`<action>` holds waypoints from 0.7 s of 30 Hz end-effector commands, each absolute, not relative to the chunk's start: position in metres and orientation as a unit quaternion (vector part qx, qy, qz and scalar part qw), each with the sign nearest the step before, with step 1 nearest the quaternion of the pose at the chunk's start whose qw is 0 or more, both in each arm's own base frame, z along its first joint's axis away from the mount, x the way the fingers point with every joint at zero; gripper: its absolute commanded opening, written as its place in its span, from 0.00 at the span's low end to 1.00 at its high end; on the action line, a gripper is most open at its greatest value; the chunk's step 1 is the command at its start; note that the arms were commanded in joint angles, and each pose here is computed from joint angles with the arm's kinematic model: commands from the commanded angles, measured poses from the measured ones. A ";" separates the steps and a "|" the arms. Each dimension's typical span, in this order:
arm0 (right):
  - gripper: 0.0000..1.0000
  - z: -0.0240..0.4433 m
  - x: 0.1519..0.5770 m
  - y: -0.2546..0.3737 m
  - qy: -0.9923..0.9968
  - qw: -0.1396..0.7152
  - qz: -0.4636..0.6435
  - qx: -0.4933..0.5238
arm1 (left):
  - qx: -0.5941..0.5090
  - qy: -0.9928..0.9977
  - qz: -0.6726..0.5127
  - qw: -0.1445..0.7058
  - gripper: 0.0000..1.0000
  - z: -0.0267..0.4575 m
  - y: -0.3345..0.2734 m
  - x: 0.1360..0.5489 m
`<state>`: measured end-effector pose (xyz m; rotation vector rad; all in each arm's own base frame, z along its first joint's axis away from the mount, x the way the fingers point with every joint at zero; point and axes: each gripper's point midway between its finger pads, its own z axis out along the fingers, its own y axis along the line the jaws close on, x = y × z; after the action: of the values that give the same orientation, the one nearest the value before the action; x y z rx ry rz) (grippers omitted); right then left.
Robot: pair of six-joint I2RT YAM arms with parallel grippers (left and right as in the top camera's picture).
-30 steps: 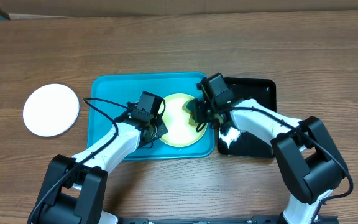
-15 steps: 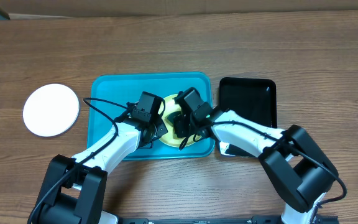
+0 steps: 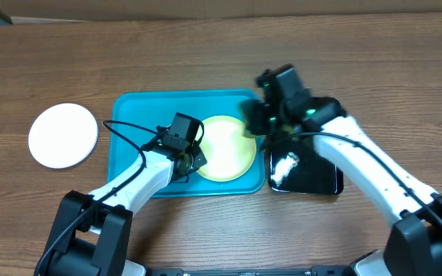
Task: Clean dirty plates on tray and stack at the side
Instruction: 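Return the sponge to the black tray with the right gripper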
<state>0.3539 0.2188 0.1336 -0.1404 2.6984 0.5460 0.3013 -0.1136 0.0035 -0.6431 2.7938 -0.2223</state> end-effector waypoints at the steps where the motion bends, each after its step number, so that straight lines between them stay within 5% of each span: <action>1: 0.04 0.123 0.355 0.179 0.974 0.166 0.156 -0.010 | -0.229 0.969 -0.038 0.083 0.04 -0.024 -0.100 0.272; 9: 0.04 0.073 0.330 0.111 0.990 0.105 0.077 0.057 | -0.229 0.969 -0.038 0.084 0.04 -0.024 -0.100 0.273; 21: 0.04 0.019 0.325 0.096 0.985 0.138 0.063 0.083 | -0.229 0.969 -0.038 0.084 0.04 -0.024 -0.100 0.272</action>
<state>0.3259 0.1075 0.0262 0.1840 2.8577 0.2510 0.3012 -0.1135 0.0035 -0.6427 2.7943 -0.2219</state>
